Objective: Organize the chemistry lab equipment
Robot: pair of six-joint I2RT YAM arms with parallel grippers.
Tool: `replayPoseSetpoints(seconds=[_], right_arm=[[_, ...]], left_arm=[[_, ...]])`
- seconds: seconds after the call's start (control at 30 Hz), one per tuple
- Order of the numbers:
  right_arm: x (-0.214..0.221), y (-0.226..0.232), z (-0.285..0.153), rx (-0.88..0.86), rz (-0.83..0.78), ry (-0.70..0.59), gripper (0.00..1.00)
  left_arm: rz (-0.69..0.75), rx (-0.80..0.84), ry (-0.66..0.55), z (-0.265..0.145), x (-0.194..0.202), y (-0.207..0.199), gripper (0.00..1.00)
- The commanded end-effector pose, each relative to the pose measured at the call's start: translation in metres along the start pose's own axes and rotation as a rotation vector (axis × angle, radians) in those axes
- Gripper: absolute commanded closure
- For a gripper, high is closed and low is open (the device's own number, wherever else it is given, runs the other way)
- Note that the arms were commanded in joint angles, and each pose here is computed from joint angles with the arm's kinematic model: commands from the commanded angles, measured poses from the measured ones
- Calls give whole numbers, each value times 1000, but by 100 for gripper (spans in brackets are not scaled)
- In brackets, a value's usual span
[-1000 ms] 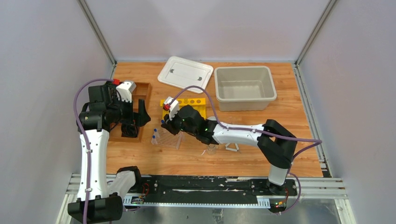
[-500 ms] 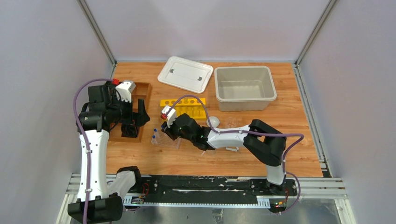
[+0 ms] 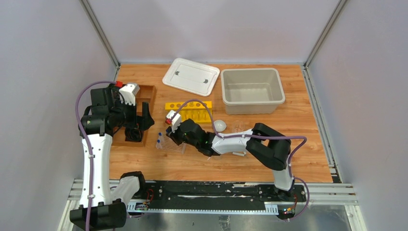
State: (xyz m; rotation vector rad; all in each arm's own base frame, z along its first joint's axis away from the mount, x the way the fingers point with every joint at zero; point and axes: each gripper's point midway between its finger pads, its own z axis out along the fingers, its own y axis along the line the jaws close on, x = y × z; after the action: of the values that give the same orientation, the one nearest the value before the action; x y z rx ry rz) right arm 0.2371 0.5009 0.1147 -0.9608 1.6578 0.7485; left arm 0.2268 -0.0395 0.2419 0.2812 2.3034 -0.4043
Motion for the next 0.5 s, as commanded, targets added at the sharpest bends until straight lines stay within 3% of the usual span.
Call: replayPoseSetpoints(seconds=[0.0, 0.47], right_arm=[[7, 7, 4, -2, 5, -5, 100], [27, 8, 8, -9, 6, 31, 100]], left_arm=[[21, -6, -38, -9, -11, -3, 0], [35, -13, -51, -12, -15, -3, 0]])
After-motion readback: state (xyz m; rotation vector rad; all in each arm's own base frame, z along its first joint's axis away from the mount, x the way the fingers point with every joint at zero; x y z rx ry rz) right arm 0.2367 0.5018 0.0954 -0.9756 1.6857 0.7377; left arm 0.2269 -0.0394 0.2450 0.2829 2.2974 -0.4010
